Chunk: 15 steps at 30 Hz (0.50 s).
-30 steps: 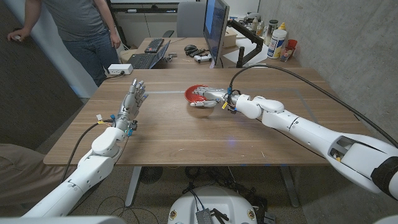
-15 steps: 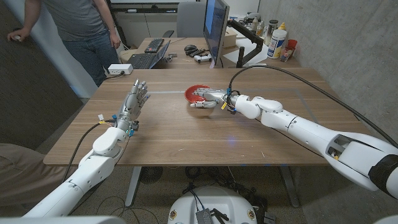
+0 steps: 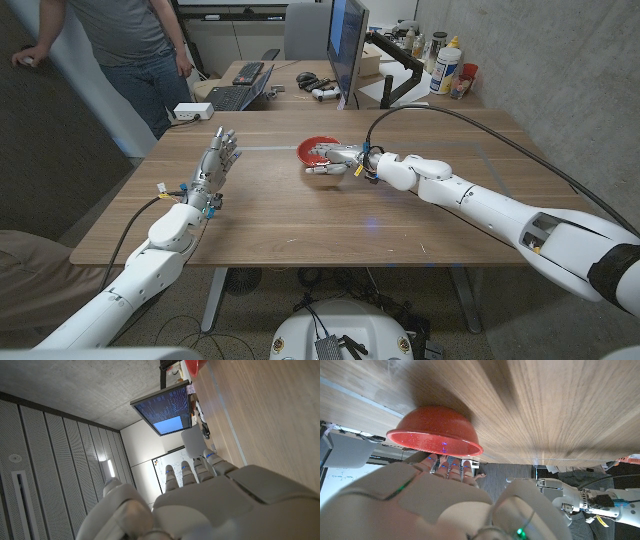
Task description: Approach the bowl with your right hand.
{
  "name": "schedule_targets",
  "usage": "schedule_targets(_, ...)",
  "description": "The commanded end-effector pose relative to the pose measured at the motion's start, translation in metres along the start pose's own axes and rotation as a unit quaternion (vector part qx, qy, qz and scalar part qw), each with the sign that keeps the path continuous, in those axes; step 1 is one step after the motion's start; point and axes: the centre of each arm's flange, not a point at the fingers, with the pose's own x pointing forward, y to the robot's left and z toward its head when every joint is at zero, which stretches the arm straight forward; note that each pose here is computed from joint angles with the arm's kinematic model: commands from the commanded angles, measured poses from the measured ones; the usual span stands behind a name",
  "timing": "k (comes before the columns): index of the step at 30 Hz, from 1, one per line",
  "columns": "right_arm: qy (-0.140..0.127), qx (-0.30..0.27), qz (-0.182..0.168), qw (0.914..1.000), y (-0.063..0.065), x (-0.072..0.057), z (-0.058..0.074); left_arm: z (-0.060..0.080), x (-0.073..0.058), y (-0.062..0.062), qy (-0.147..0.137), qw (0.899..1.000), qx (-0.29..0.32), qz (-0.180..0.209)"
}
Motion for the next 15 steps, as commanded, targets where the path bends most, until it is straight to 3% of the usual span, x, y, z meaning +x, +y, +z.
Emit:
schedule_targets(1, 0.001, -0.002, 0.006, 1.0, 0.0021, 0.0055, -0.0037, 0.0016, 0.003, 0.0005, 0.0, 1.0, 0.002, -0.001)
schedule_targets(15, -0.001, -0.008, 0.01, 0.9999, 0.0013, 0.0148, -0.0057, -0.0012, 0.0042, 0.0014, 0.004, 1.0, 0.0, 0.003)
